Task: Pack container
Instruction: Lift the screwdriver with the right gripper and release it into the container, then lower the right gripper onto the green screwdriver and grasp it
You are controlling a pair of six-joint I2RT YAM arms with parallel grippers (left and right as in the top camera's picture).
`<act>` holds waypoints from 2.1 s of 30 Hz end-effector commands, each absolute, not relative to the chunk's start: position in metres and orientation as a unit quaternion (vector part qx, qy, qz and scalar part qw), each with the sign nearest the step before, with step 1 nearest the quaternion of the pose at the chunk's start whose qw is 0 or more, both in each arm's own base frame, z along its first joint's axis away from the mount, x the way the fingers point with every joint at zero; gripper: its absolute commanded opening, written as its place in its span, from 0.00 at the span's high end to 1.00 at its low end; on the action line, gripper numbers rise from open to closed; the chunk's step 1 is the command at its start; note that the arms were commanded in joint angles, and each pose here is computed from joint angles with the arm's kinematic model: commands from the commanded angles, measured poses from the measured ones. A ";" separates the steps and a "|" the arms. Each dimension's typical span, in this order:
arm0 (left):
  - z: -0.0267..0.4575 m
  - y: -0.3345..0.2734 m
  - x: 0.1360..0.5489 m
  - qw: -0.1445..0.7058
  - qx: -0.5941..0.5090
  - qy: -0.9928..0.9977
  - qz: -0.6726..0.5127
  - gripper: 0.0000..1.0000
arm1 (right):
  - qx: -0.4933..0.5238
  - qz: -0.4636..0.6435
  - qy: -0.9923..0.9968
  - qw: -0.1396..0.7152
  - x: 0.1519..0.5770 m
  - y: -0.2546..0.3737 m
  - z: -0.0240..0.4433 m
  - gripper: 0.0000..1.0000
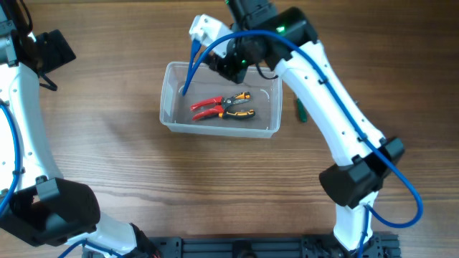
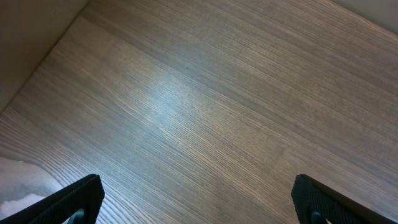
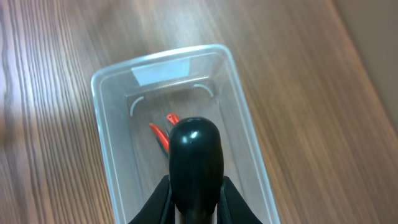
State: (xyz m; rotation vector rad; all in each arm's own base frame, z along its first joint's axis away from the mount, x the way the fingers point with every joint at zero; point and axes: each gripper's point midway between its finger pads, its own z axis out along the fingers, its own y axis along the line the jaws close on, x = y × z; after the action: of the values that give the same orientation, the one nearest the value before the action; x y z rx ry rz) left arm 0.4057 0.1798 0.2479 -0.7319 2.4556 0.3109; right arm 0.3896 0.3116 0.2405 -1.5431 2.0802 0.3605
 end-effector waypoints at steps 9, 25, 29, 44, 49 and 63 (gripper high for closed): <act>0.257 0.182 0.405 0.287 -0.279 0.909 0.118 0.00 | -0.583 0.143 0.797 0.064 0.389 0.308 0.068 0.96; 0.257 0.182 0.405 0.287 -0.279 0.909 0.118 0.00 | -0.555 0.168 0.814 0.034 0.381 0.311 0.052 0.67; 0.257 0.182 0.405 0.287 -0.279 0.909 0.118 0.00 | -0.550 0.171 0.816 0.051 0.380 0.312 0.074 0.67; 0.257 0.182 0.405 0.287 -0.279 0.909 0.118 0.00 | -0.142 -0.008 0.964 0.224 0.455 0.090 0.245 0.60; 0.257 0.182 0.405 0.287 -0.279 0.909 0.118 0.00 | -0.079 0.044 0.982 0.167 0.450 0.043 0.209 0.64; 0.257 0.182 0.405 0.287 -0.279 0.909 0.118 0.00 | -0.042 0.054 0.998 -0.002 0.380 0.042 0.052 0.64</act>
State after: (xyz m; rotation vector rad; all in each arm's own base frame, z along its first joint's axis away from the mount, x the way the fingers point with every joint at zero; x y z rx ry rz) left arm 0.4057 0.1798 0.2479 -0.7319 2.4556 0.3109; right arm 0.3960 0.0373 0.0765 -0.1729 3.0786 0.1283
